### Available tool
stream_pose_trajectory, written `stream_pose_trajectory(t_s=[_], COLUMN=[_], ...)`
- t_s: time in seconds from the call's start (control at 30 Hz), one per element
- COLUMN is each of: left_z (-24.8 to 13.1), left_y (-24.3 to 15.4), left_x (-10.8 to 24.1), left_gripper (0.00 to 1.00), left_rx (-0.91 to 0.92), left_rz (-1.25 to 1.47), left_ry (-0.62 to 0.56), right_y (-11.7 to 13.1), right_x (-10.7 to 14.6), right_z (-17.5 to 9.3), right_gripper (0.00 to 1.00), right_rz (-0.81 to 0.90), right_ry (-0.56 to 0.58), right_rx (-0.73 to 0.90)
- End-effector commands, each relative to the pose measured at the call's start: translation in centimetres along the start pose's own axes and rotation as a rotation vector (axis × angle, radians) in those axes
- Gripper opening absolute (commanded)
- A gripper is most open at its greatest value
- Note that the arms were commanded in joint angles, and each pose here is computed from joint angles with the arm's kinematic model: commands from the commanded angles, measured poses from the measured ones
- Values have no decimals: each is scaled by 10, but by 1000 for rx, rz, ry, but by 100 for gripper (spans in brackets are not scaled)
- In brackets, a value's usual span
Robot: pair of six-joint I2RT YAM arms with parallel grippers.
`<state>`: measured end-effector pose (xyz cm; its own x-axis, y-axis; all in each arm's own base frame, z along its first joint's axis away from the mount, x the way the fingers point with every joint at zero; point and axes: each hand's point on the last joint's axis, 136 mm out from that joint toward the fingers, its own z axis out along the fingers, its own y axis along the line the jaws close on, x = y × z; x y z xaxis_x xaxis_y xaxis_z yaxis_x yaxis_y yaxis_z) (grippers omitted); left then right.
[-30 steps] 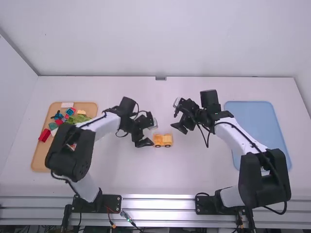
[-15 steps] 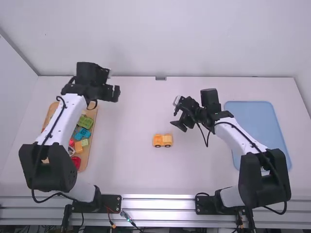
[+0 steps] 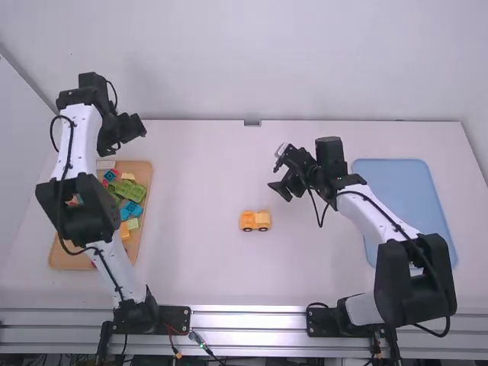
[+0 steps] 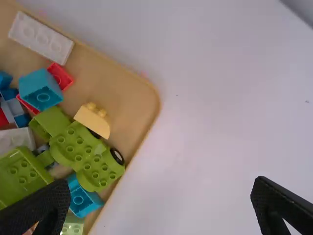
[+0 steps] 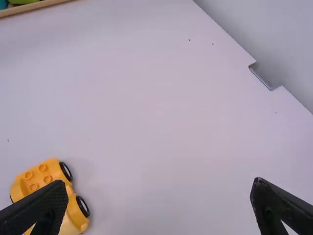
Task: Assemble lego blocks to make yellow taxi
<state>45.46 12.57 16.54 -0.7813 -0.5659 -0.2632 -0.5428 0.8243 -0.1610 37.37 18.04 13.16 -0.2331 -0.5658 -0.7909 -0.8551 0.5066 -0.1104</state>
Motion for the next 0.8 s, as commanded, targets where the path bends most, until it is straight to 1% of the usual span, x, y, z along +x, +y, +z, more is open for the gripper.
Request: stream_pose_trajectory(t_s=[0.0,0.1,0.17,0.23,0.37,0.47,0.57,0.7,0.77], left_z=[22,48,62,76,89,95,99,106,107], left_y=[3,9,11,12,18,16,12,12,16], left_x=[-5,-2,0,4,10,7,-5,-18,-11], left_gripper=[99,99,99,99,99,99,99,99,99], left_rx=[-3,-37,-49,-60,-76,-70,-57,-65,-80], left_rz=[-49,-61,-64,-67,-75,-64,-66,-211,-282], left_ry=[58,141,177,209,241,228,176,111,131], right_y=[-2,1,4,7,9,11,11,9,9], right_x=[-4,-6,-8,-9,-9,-10,-9,-11,-12], right_z=[-3,-2,0,2,4,6,7,7,7], right_gripper=[99,99,99,99,99,99,99,99,99], right_rz=[22,15,6,0,-9,-16,-23,-24,-29], right_ry=[-4,-6,-9,-8,6,12,23,16,11], right_rx=[16,9,2,-2,9,11,23,27,29])
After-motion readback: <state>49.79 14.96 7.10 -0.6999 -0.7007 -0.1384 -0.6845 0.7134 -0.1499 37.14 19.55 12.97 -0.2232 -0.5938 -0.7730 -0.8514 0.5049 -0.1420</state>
